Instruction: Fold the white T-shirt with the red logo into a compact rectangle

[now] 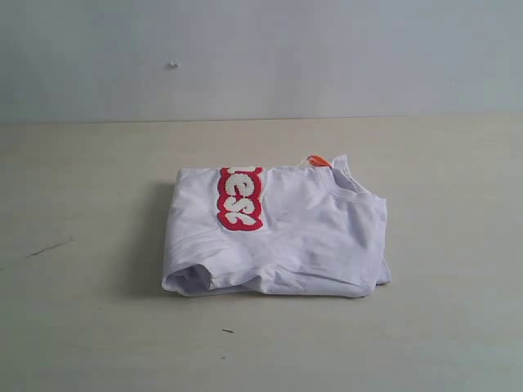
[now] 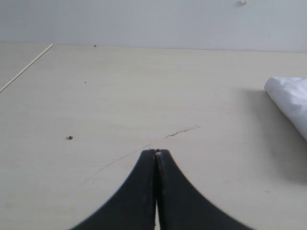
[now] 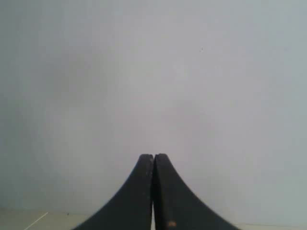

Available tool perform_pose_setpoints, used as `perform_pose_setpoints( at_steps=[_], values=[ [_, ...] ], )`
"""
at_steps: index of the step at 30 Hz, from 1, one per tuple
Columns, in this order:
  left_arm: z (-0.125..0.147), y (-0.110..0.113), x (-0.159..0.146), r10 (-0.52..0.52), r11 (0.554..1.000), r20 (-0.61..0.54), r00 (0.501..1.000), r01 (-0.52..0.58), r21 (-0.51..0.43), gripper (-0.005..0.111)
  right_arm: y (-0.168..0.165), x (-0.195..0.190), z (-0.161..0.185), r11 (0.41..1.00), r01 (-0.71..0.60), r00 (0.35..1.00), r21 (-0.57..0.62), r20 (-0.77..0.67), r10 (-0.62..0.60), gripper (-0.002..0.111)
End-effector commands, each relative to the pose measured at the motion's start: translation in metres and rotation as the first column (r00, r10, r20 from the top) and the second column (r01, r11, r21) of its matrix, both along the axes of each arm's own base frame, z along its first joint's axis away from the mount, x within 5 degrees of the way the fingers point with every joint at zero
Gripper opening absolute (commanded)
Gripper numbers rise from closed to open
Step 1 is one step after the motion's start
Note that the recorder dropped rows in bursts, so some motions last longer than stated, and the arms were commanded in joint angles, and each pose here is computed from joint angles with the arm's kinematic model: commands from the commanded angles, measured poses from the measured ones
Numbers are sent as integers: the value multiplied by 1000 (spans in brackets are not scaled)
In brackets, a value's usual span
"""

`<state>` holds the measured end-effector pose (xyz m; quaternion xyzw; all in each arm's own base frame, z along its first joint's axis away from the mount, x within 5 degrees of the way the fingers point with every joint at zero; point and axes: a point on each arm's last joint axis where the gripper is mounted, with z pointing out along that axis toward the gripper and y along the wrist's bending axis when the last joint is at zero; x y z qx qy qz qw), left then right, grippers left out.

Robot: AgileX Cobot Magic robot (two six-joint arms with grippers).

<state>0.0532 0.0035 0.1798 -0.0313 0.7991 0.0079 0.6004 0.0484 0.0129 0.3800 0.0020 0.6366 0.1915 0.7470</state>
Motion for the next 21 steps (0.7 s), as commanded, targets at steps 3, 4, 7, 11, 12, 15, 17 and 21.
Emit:
perform_pose_setpoints(
  at_steps=[3,4,7,11,12,15,17,21],
  values=[
    [2,0,0,3,1000,17,1000,-3,2,0,0,-2,-2,1000,-4,1000,2,-2,4,0],
    [2,0,0,3,1000,17,1000,-3,2,0,0,-2,-2,1000,-4,1000,2,-2,4,0],
    [2,0,0,3,1000,17,1000,-3,2,0,0,-2,-2,1000,-4,1000,2,-2,4,0],
    [2,0,0,3,1000,17,1000,-3,2,0,0,-2,-2,1000,-4,1000,2,-2,4,0],
    [2,0,0,3,1000,17,1000,-3,2,0,0,-2,-2,1000,-4,1000,2,-2,4,0],
    [2,0,0,3,1000,17,1000,-3,2,0,0,-2,-2,1000,-4,1000,2,-2,4,0],
    [2,0,0,3,1000,17,1000,-3,2,0,0,-2,-2,1000,-1,1000,-5,0,1,0],
    [2,0,0,3,1000,17,1000,-3,2,0,-1,-2,-2,1000,3,1000,-16,3,-3,0]
  ],
)
